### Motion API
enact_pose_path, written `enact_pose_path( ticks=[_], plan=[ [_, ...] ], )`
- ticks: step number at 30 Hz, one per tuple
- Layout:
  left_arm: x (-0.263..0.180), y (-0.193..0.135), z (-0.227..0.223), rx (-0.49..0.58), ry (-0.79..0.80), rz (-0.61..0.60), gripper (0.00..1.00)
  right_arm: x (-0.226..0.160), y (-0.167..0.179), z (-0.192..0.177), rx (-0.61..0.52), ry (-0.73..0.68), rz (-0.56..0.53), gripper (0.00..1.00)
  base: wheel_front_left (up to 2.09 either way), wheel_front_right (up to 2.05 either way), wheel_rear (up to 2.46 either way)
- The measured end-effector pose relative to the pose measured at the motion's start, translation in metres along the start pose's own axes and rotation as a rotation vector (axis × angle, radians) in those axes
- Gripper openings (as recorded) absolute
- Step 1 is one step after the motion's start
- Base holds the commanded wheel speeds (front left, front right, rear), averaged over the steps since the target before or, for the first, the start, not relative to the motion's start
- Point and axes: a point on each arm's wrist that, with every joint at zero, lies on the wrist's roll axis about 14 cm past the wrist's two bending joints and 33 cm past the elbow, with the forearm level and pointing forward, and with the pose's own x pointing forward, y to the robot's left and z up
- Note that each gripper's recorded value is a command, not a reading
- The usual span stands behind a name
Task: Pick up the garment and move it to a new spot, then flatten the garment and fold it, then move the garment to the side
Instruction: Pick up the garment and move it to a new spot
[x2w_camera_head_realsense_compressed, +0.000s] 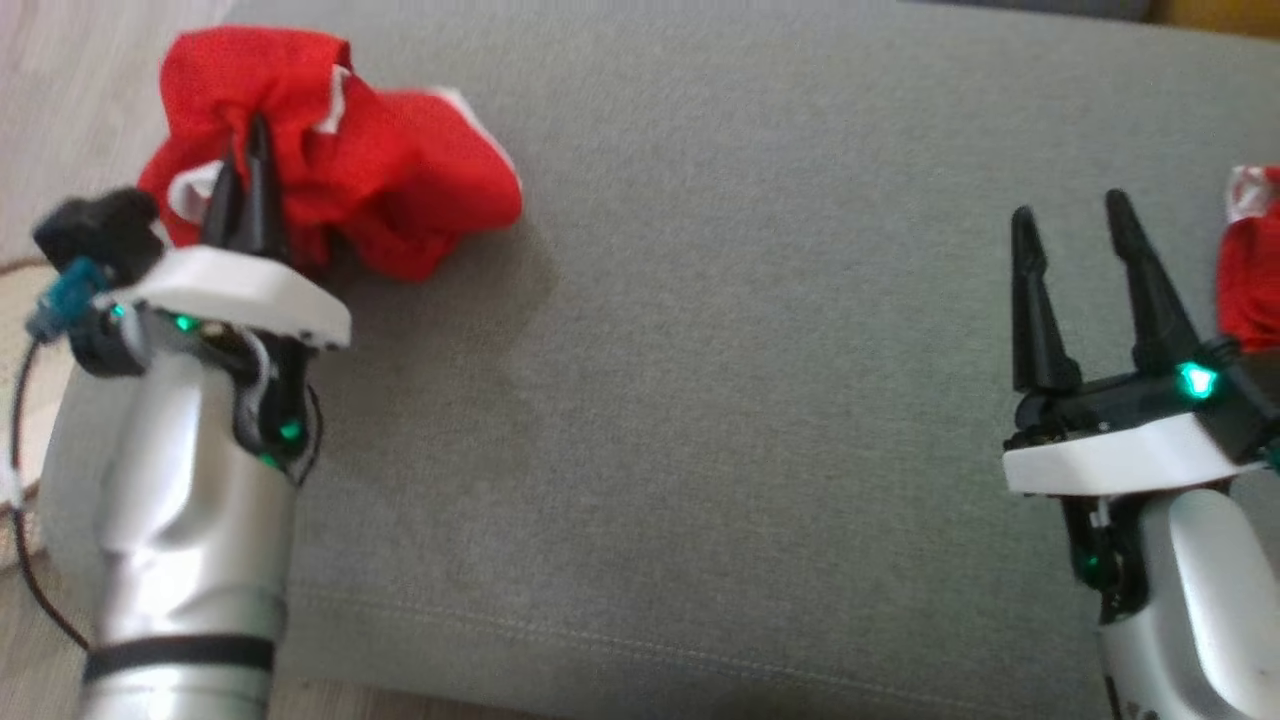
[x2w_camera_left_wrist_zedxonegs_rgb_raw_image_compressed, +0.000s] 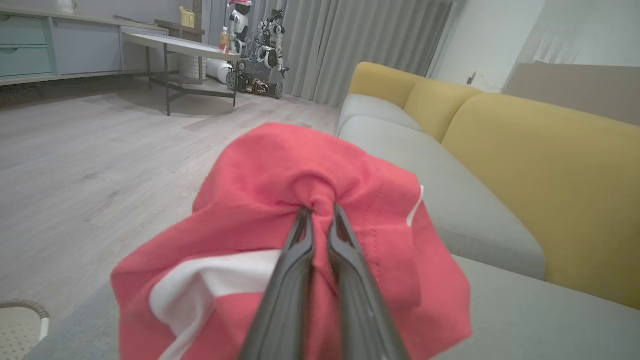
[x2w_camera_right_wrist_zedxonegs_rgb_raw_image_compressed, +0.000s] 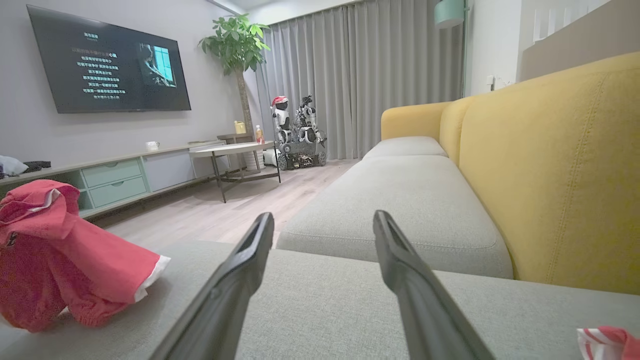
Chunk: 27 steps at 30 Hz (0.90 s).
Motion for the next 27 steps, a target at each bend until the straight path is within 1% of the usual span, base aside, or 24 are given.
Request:
enact_pose_path(
  ticks=[6,10,15,19,21,27],
  plan=[
    [-0.009,-0.038,0.004,-0.016,-0.036,-0.084,0.00,-0.012,-0.006,0.016,-0.015,-0.030,-0.027,1.00,0.00,0.00,0.00],
    [-0.006,-0.073,0.011,-0.025,-0.059,-0.166,0.00,-0.020,-0.015,0.023,-0.025,-0.045,-0.058,1.00,0.00,0.00,0.00],
    [-0.006,-0.131,0.006,-0.039,-0.042,-0.312,0.00,-0.032,-0.031,0.029,-0.042,-0.052,-0.108,1.00,0.00,0.00,0.00],
    [-0.013,-0.182,-0.007,-0.052,0.000,-0.443,0.00,-0.043,-0.046,0.033,-0.055,-0.059,-0.158,1.00,0.00,0.00,0.00],
    [-0.020,-0.208,-0.018,-0.045,0.027,-0.513,0.00,-0.049,-0.052,0.034,-0.057,-0.059,-0.182,1.00,0.00,0.00,0.00],
    [-0.055,-0.284,-0.053,-0.082,0.142,-0.708,0.00,-0.064,-0.074,0.044,-0.073,-0.080,-0.260,1.00,0.00,0.00,0.00]
  ],
)
